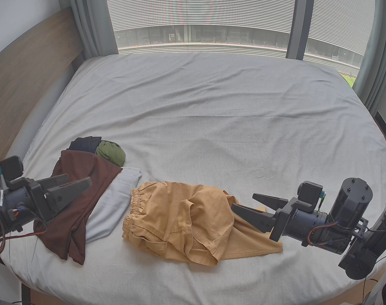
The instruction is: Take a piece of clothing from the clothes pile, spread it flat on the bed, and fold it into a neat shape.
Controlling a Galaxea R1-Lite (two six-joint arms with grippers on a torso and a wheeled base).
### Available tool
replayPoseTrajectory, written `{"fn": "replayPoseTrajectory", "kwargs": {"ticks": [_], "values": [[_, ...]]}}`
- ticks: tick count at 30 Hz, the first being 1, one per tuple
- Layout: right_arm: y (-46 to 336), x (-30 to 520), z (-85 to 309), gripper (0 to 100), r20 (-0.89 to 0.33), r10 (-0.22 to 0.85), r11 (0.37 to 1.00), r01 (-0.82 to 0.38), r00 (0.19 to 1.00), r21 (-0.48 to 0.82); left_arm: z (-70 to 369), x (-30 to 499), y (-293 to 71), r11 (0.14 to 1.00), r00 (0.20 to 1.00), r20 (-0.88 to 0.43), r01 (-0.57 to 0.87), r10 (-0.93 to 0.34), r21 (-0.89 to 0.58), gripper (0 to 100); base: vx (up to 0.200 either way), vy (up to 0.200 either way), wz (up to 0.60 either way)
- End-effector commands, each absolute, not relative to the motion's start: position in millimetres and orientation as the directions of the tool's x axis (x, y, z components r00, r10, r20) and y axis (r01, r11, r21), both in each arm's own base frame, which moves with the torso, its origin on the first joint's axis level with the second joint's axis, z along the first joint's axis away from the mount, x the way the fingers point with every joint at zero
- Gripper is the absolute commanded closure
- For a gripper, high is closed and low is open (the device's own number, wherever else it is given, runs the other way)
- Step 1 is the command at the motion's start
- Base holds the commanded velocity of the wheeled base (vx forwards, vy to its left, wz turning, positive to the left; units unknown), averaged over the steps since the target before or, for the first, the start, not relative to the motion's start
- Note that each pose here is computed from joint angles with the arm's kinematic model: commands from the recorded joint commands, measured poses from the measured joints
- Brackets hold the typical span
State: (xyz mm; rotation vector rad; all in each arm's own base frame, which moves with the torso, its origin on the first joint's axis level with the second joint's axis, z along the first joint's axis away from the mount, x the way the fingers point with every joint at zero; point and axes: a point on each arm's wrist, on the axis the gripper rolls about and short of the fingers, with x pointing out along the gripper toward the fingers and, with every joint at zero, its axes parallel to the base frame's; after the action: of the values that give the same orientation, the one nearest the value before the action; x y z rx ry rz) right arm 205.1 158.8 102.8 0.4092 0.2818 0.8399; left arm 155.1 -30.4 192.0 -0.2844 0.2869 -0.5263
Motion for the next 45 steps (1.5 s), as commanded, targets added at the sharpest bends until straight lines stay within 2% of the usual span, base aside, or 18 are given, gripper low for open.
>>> {"fn": "replayPoseTrajectory", "kwargs": {"ticks": [1,9,12,28,35,45], "values": [[160.9,205.3,91.7,0,-0.109,0.769,0.600,-0.654,0.630,0.461,156.6,191.8,-19.4,0.841,0.794,-0.338,0.365,-0.506,-0.400,0,0.000,0.000,0.00],[159.3,210.4,88.2,0,-0.119,0.762,0.609,-0.642,0.637,0.465,144.3,203.7,-16.8,0.824,0.761,-0.372,0.362,-0.531,-0.436,0,0.000,0.000,0.00],[158.2,215.1,76.0,0,-0.163,0.749,0.631,-0.616,0.642,0.472,129.5,212.5,-17.2,0.822,0.735,-0.415,0.344,-0.536,-0.453,0,0.000,0.000,0.00],[157.6,213.6,73.3,0,-0.178,0.749,0.634,-0.611,0.639,0.474,64.9,252.7,-9.3,0.785,0.673,-0.463,0.301,-0.577,-0.541,0,0.000,0.000,0.00],[158.3,213.3,74.1,0,-0.173,0.749,0.633,-0.613,0.639,0.473,56.0,262.6,-14.5,0.766,0.663,-0.457,0.289,-0.593,-0.574,0,0.000,0.000,0.00],[158.7,213.8,74.5,0,-0.170,0.748,0.633,-0.614,0.641,0.472,12.1,284.3,-15.2,0.766,0.681,-0.441,0.285,-0.585,-0.576,0,0.000,0.000,0.00]]}}
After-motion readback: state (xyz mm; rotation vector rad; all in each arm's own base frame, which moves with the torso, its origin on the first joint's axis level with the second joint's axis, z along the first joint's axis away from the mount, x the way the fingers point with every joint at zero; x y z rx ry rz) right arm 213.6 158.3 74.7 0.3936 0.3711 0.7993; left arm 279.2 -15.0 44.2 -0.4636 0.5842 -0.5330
